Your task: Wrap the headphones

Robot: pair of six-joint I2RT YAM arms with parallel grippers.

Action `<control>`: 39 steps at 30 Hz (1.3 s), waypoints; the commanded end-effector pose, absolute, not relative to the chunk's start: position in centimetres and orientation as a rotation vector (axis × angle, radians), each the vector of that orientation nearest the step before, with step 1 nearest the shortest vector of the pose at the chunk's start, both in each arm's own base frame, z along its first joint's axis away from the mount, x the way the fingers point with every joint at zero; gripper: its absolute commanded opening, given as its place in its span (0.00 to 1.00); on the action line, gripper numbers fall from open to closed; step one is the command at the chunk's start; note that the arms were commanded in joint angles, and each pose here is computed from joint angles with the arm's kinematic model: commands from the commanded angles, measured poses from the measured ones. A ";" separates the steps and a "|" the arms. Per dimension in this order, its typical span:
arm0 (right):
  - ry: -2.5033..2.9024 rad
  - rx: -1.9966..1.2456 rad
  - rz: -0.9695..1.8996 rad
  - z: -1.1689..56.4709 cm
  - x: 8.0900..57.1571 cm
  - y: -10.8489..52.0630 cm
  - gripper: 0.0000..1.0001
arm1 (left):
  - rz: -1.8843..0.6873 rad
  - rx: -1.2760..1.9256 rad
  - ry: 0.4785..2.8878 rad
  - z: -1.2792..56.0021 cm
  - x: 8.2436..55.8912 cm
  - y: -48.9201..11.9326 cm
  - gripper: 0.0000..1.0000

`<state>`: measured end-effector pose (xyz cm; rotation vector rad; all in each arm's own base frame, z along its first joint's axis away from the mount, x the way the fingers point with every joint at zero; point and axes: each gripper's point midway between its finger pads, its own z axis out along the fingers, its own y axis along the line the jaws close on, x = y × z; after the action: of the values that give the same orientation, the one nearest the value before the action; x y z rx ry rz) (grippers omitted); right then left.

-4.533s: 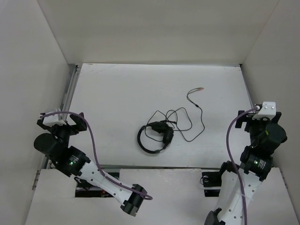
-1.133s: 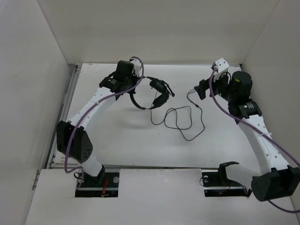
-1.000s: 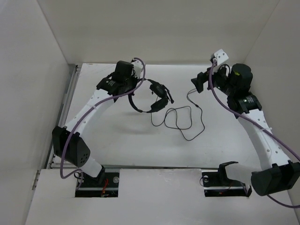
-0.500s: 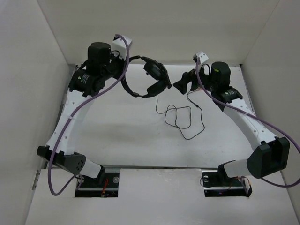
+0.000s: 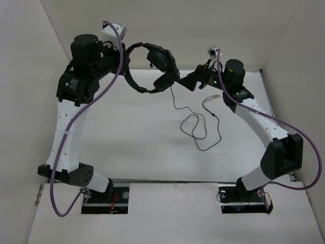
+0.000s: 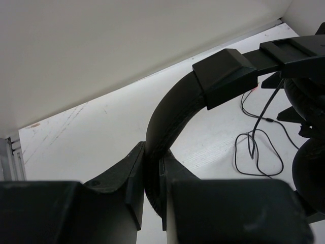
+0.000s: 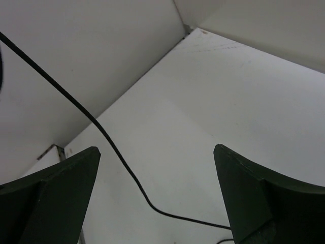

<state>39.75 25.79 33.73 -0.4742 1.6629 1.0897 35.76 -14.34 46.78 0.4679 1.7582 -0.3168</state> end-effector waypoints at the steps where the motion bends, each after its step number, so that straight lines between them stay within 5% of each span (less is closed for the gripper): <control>1: 1.475 -0.536 1.210 39.9 38.3 27.8 1.00 | -0.384 0.431 1.677 49.7 35.4 -14.7 0.00; 11: 1.462 -0.678 1.338 39.2 34.5 32.3 1.00 | -0.440 0.411 1.675 50.2 35.7 -15.2 0.00; 22: 1.475 -0.659 1.270 36.0 38.0 33.4 0.98 | -0.589 0.418 1.592 53.7 33.2 -16.2 0.00; 39: 1.552 -0.812 1.308 28.3 32.2 35.2 0.67 | -0.644 0.145 1.449 59.3 34.3 -11.0 0.00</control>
<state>33.45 35.06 24.66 -0.7246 1.7199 1.3254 36.94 -11.12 53.20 0.1633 1.6404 -0.5776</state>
